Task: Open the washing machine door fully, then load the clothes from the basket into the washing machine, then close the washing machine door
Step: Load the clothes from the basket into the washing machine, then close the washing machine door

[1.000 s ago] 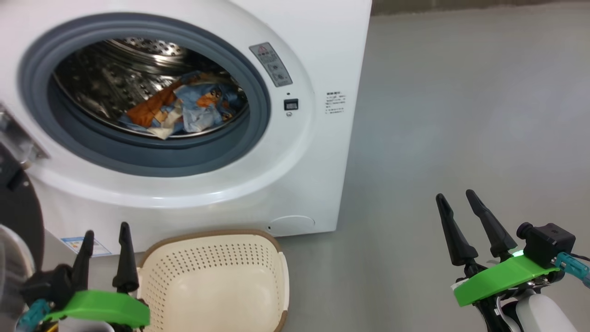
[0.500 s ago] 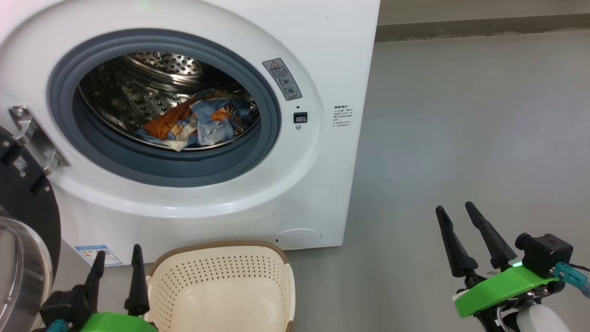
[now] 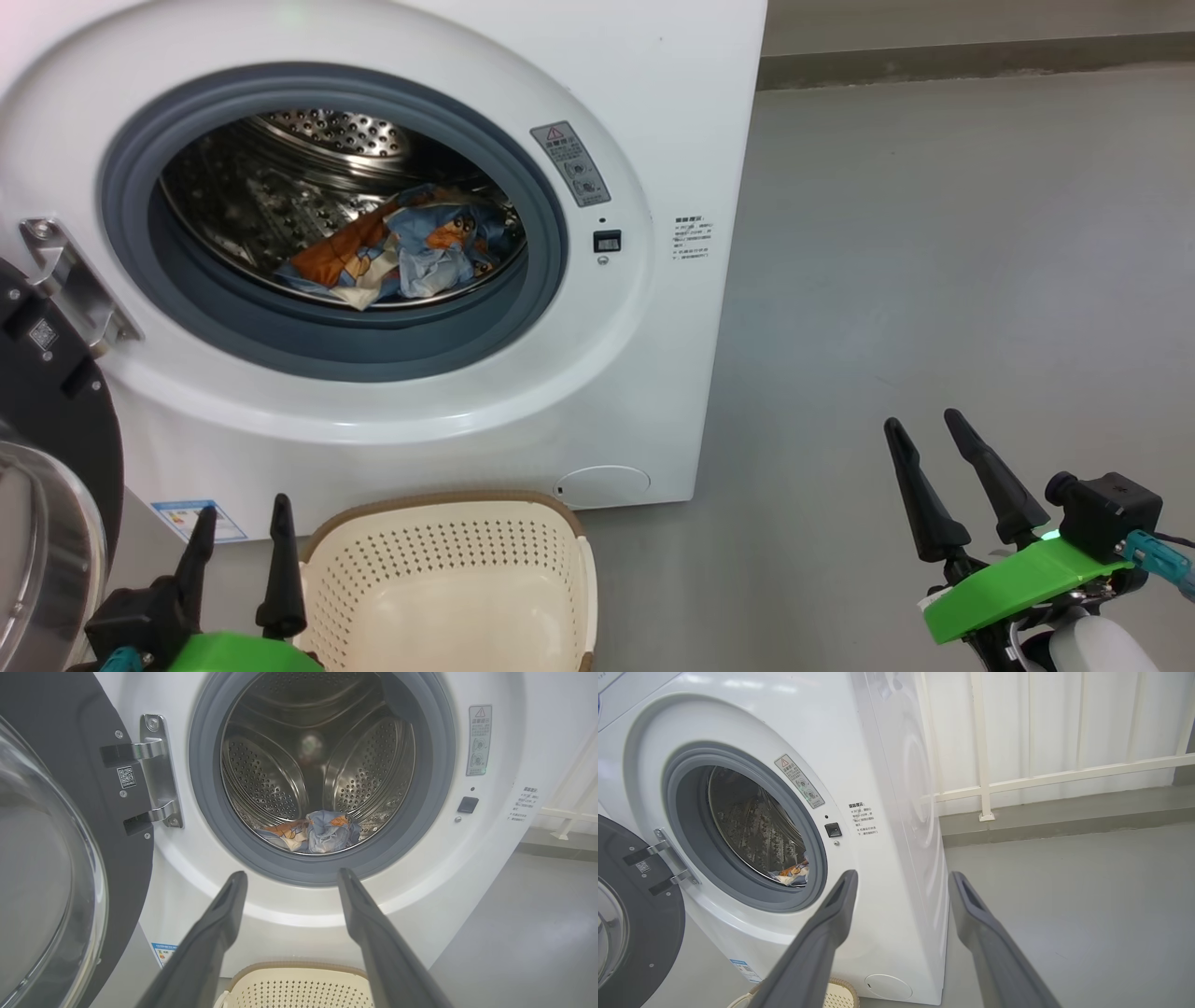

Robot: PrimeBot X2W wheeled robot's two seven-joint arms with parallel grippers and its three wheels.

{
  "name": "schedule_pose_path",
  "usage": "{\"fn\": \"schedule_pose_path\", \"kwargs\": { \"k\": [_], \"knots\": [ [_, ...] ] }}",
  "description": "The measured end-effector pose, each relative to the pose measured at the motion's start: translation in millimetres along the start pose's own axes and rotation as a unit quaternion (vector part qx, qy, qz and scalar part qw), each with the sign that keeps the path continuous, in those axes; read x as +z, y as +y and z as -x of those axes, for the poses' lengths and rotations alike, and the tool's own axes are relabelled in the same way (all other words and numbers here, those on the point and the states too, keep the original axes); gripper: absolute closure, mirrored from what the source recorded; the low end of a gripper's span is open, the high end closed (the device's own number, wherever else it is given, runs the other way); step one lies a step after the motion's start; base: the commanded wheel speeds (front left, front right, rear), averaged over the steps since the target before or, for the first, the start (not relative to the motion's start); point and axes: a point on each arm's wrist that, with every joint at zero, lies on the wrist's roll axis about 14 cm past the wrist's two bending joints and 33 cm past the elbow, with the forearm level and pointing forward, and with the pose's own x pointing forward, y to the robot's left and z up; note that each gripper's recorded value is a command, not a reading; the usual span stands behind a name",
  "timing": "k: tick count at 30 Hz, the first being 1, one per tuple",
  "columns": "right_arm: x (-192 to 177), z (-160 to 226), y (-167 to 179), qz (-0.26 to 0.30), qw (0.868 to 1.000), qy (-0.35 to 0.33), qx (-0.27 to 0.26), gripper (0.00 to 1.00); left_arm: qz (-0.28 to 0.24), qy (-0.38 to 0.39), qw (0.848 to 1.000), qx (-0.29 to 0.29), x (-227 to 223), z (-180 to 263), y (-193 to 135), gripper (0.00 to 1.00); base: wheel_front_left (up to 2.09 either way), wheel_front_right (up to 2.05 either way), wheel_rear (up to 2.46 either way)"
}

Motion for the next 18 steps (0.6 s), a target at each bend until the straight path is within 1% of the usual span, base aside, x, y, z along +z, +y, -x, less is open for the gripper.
{"fn": "schedule_pose_path", "kwargs": {
  "k": [18],
  "knots": [
    [-1.6,1.0,-0.1,0.001,1.000,0.003,0.000,0.00,0.004,-0.002,1.000,0.000,-0.1,-0.5,-1.2,0.00,0.00,0.00,0.00]
  ]
}}
